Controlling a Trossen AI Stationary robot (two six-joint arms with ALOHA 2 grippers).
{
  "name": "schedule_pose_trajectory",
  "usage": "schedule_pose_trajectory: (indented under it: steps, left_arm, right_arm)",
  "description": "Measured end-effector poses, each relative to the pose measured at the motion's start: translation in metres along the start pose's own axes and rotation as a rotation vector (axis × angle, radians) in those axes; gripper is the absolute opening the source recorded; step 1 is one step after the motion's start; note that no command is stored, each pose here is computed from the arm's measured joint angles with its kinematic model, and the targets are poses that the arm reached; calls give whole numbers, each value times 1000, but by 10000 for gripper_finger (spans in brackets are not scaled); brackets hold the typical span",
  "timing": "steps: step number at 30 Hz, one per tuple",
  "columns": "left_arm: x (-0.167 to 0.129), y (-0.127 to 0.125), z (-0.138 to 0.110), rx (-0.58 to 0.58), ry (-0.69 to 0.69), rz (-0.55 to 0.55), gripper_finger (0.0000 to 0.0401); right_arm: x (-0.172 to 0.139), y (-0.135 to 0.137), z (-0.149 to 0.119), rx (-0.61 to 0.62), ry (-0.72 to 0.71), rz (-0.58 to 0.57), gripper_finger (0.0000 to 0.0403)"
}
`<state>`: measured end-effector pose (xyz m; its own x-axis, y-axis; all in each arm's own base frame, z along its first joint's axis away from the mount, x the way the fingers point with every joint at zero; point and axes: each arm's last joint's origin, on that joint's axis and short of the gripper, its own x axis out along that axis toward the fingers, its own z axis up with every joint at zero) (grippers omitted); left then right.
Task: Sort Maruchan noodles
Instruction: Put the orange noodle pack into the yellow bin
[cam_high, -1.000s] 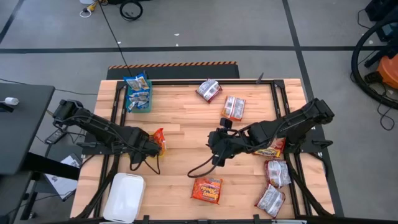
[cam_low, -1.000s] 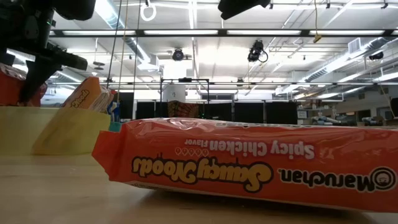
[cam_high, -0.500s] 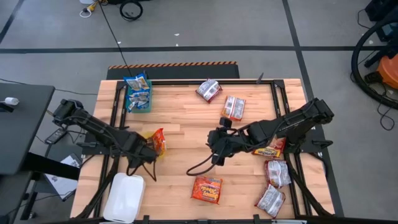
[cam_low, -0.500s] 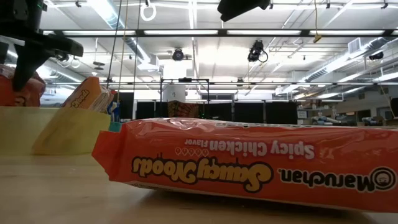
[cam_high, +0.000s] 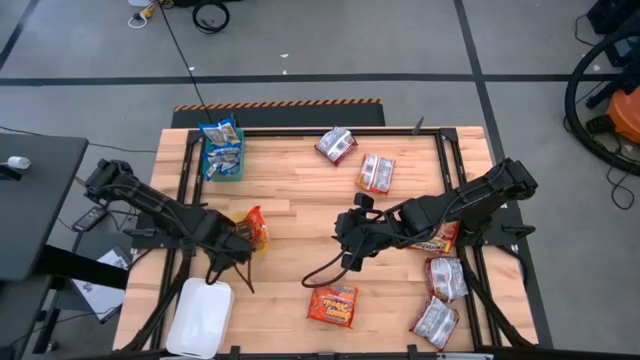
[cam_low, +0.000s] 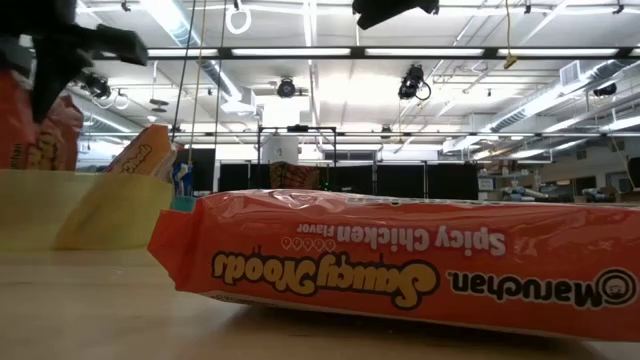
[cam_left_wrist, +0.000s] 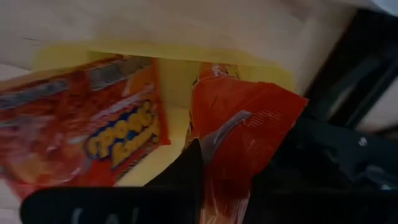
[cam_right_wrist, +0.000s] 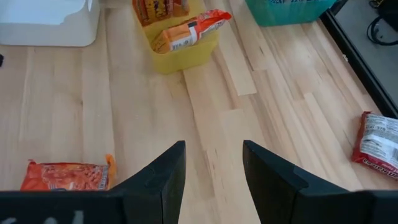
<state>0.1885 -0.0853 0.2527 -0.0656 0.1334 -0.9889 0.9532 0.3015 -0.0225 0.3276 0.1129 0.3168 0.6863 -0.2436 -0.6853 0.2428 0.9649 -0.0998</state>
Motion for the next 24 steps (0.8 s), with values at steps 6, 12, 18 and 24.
schedule_pose_trajectory:
  steps: [6, 12, 18, 24]
  left_arm:
    - [1, 20, -6, -55, -93, 67, 67]
    - [1, 34, -12, -160, -143, 125, 87]
    - [2, 41, -18, -60, -116, 168, 116]
    - [0, 52, -19, -54, -144, 262, 150]
  right_arm:
    - [0, 0, 1, 5, -7, 3, 165]
    - [4, 3, -3, 5, 1, 40, 165]
    - [18, 7, -16, -1, -6, 66, 165]
    - [27, 7, -25, -5, -4, 79, 165]
